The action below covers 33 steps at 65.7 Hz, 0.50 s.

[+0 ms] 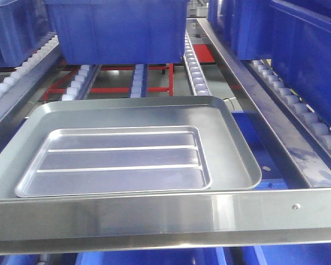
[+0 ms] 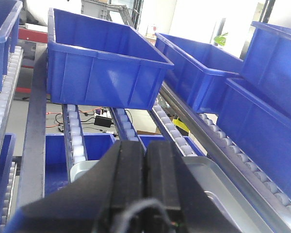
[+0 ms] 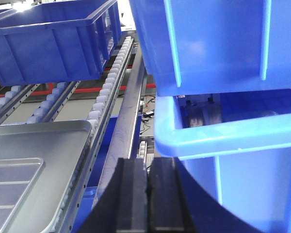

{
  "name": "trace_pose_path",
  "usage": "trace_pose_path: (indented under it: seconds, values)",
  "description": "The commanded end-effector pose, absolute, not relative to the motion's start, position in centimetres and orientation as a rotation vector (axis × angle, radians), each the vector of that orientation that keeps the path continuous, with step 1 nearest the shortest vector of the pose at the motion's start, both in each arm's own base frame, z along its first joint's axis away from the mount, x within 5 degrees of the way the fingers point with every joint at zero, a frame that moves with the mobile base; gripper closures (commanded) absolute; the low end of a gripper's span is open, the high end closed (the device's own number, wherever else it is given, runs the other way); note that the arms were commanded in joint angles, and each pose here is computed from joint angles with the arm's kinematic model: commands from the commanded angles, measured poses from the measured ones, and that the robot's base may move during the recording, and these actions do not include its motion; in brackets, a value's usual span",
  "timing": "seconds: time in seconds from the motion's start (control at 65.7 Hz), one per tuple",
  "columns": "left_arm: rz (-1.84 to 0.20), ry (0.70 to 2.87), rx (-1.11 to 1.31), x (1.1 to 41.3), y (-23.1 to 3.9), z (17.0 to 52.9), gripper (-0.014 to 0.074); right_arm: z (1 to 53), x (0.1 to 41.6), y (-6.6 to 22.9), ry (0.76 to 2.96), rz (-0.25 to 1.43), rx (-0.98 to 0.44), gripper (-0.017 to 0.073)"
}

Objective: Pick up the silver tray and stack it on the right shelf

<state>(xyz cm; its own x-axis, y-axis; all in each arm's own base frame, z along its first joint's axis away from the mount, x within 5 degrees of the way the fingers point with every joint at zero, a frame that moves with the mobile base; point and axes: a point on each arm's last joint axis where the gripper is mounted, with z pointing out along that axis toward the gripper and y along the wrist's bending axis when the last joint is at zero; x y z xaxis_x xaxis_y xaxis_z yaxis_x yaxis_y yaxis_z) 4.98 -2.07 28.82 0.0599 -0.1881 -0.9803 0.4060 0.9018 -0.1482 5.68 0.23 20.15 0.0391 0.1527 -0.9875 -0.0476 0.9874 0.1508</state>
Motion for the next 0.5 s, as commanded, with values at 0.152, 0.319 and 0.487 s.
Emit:
trace_pose_path:
  seconds: [0.152,0.319,0.487]
  values:
    - [-0.466,1.348,0.185,4.8,-2.1,30.4,0.0685,21.1,5.4,0.2,1.410,0.149,0.071,0.0508]
    - [-0.466,1.348,0.185,4.8,-2.1,30.4,0.0685,21.1,5.4,0.2,1.410,0.149,0.071,0.0508]
    - [-0.283,1.325,0.274,4.6,-1.8,29.3,0.0685,21.1,5.4,0.2,1.410,0.149,0.071,0.0508]
